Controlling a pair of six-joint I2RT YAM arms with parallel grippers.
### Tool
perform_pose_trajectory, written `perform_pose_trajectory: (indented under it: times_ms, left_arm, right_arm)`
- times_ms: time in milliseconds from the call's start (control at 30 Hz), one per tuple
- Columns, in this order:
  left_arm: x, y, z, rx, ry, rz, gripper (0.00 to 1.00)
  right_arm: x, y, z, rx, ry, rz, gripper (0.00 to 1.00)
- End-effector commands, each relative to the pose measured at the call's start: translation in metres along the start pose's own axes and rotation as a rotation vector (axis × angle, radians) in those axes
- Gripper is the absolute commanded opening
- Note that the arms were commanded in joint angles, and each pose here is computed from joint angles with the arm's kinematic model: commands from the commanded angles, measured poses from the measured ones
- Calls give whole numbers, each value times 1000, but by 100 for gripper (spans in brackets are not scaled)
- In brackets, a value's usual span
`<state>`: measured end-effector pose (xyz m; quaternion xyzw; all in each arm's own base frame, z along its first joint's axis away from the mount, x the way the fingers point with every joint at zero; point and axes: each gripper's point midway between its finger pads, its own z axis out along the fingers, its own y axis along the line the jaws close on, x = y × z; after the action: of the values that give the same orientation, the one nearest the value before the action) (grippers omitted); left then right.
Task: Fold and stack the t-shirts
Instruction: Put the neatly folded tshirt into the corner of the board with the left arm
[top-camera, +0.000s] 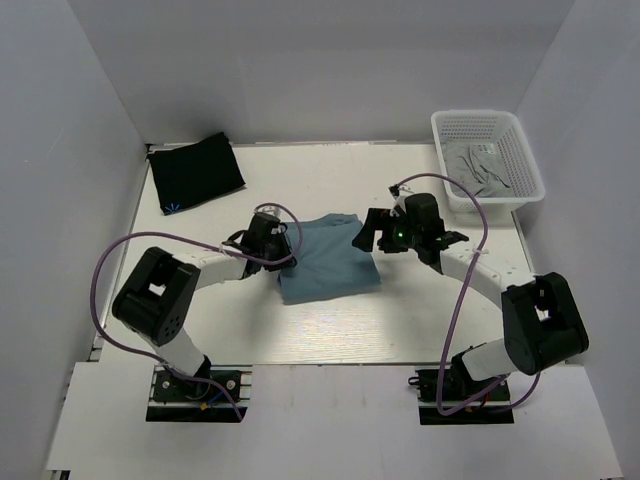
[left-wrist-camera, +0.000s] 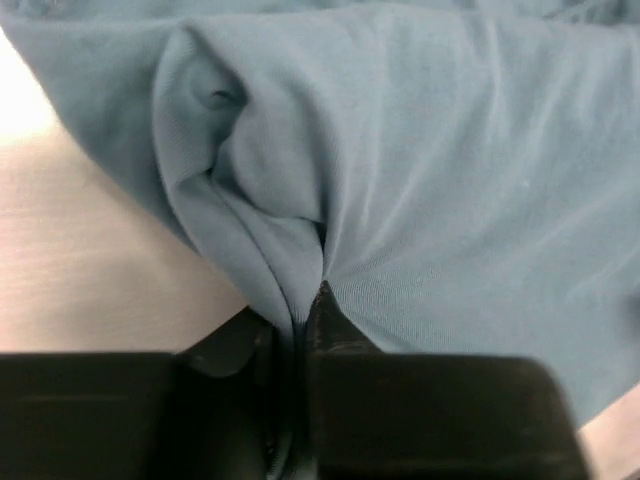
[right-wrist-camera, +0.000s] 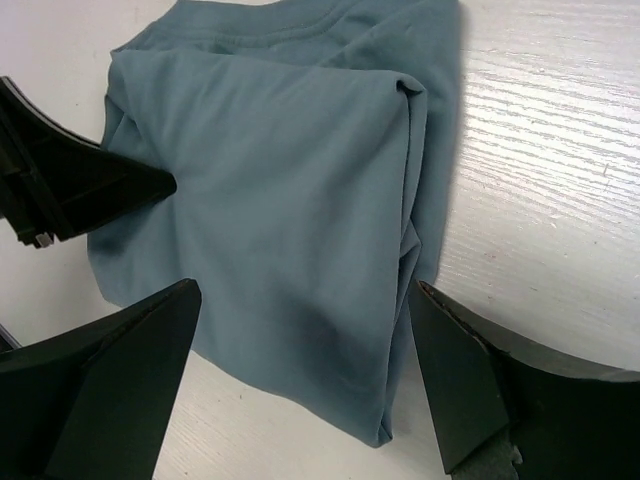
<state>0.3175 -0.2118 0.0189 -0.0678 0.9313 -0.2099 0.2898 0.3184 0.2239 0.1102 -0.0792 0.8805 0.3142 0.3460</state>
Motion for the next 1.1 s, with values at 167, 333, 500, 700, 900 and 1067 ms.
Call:
perform_pose_trajectory:
  times_ms: [167,333,500,700,900,1067]
  left_arm:
    - [-24,31,12,-244,1,169,0]
    - [-92,25,-5,-327,-138,280,0]
    - [-167,11,-27,-437,-271,408,0]
    - [-237,25,-36,-602,-325,500,0]
    - [-297,38,-43,-609,-417,431,0]
    - [-351,50,-67,-642,-510,449,0]
  right_arm:
    - [-23,-7,-18,69,-133,-13,90]
    - [-32,-13,-28,124,-194,-26,90]
    - [-35,-22,-28,165,-211,-17,90]
    - [-32,-29,-22,199,-193,-12,90]
    - [-32,-40,-14,246,-173,-3,90]
    - [-34,-40,-8,244,-164,0,90]
